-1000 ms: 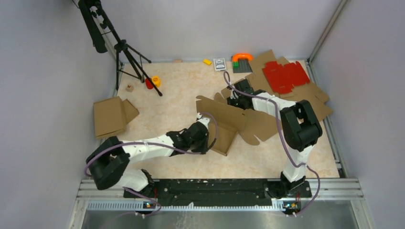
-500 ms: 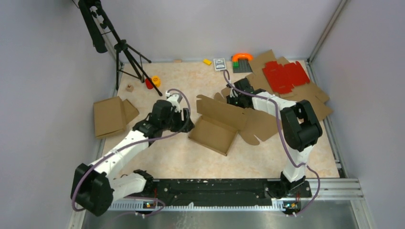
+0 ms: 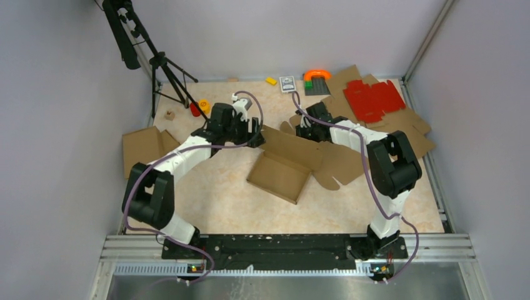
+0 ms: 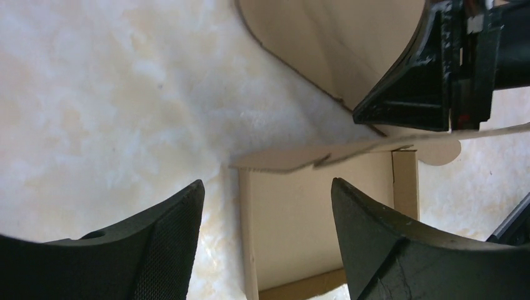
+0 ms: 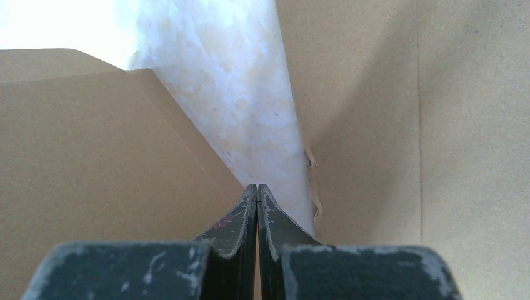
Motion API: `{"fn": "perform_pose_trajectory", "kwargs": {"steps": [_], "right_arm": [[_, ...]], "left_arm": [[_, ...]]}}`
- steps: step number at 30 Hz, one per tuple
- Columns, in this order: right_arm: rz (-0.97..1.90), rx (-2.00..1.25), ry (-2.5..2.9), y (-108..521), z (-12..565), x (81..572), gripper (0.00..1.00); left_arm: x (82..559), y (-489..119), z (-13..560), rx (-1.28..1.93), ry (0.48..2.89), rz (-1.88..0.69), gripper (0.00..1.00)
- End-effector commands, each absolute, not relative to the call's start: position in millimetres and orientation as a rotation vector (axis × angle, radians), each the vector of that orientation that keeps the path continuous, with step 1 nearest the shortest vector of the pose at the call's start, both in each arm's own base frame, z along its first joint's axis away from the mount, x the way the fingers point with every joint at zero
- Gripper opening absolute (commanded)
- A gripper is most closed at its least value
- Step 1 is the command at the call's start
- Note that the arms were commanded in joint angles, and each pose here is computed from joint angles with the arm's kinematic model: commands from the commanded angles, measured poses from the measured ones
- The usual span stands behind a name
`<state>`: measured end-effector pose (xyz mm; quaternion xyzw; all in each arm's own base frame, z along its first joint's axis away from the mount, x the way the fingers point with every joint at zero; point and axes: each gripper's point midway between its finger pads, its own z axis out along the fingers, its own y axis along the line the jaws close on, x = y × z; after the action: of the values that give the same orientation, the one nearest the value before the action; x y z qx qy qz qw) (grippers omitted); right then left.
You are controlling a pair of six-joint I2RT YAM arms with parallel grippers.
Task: Fold the paper box
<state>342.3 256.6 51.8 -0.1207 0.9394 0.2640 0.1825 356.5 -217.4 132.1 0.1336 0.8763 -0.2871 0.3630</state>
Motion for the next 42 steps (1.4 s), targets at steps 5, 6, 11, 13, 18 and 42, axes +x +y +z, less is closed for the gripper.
{"fn": "perform_pose_trajectory", "kwargs": {"steps": [5, 6, 11, 13, 18, 42], "right_arm": [[0.793, -0.375, 2.547, 267, 86, 358, 0.0], [0.794, -0.377, 2.546, 267, 87, 358, 0.0], [0.794, -0.377, 2.549, 267, 87, 358, 0.0], [0.793, -0.375, 2.547, 267, 88, 358, 0.0], [0.789, -0.367, 2.549, 266, 88, 358, 0.0], [0.656, 0.065, 2.167, 151, 170, 341, 0.5]], "left_arm": [[385, -243, 149, 0.61, 2.109, -0.783, 0.66], [385, -245, 148, 0.615, 2.114, -0.793, 0.64], [378, -254, 146, 0.658, 2.112, -0.878, 0.46], [375, -254, 148, 0.653, 2.104, -0.891, 0.37], [369, -253, 154, 0.654, 2.089, -0.905, 0.2], [348, -214, 168, 0.551, 2.01, -0.663, 0.0]]}}
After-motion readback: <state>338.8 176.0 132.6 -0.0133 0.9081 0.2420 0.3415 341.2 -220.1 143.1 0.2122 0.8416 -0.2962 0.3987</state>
